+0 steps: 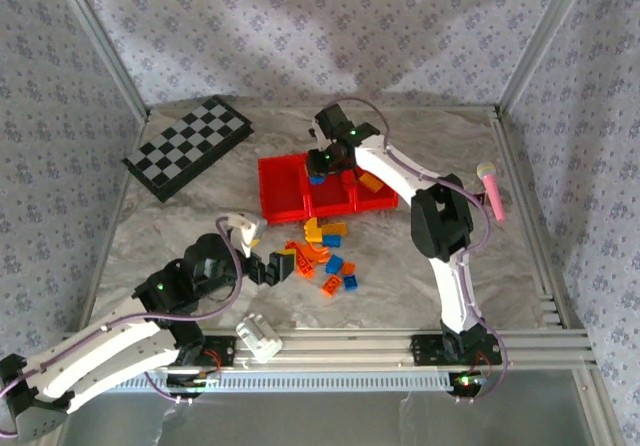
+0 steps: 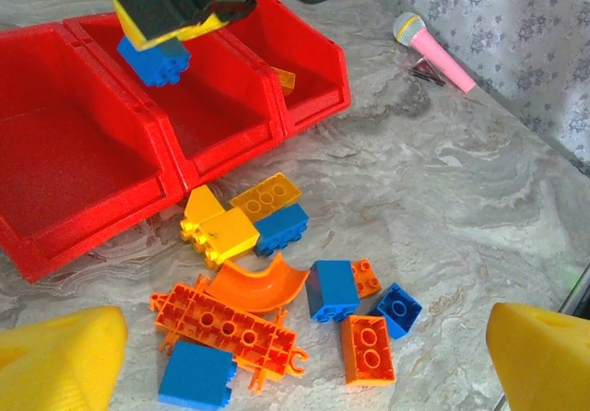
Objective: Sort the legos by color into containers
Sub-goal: Place the lego in the container.
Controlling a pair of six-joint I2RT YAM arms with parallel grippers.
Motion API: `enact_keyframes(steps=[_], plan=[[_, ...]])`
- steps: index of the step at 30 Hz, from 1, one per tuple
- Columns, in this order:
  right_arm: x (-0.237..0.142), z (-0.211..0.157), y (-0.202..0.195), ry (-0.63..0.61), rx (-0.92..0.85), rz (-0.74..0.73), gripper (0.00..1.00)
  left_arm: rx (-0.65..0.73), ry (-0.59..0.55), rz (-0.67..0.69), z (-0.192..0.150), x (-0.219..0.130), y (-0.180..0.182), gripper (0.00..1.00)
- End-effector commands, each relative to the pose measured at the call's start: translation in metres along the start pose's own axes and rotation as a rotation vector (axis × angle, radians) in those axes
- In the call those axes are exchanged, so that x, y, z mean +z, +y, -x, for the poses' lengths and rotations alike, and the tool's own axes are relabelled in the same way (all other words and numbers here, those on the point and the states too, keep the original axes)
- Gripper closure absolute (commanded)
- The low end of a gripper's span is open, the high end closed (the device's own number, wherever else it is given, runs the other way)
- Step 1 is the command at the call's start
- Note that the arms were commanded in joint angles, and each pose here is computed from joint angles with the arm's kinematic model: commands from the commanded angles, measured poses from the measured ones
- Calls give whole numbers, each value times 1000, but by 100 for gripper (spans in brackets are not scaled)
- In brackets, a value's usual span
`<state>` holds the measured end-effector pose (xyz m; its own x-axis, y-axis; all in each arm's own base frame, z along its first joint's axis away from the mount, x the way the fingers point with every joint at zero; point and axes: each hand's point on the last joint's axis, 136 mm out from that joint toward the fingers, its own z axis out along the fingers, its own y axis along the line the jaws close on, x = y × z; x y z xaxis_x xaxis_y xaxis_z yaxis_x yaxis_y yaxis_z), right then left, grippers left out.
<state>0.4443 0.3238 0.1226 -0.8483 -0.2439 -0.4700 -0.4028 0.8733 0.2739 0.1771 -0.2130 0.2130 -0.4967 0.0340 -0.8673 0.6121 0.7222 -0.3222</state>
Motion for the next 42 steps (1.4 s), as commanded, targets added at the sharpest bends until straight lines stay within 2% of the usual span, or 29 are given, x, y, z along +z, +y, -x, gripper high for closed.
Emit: enact_keyframes(steps=[1,7,19,26,33,38,42], plan=[[10,-8,-4,57,-14,1,76,-9,-18,12,3,-5,2,0],[24,-17,-13,90,-1,-8,75,-12,-24,20,2,-5,4,0],[22,-20,-19,92,4,-33,58,-12,-28,19,2,-5,4,0],[4,-16,-15,81,-1,-32,52,-6,-35,21,4,-4,4,0],[-36,-11,-5,27,-42,-55,50,1,-43,21,6,-2,4,0],[-58,-32,0,33,-48,-84,49,27,-39,27,5,6,4,0],[-74,-64,-4,25,-39,-105,48,57,-41,28,8,11,3,0]])
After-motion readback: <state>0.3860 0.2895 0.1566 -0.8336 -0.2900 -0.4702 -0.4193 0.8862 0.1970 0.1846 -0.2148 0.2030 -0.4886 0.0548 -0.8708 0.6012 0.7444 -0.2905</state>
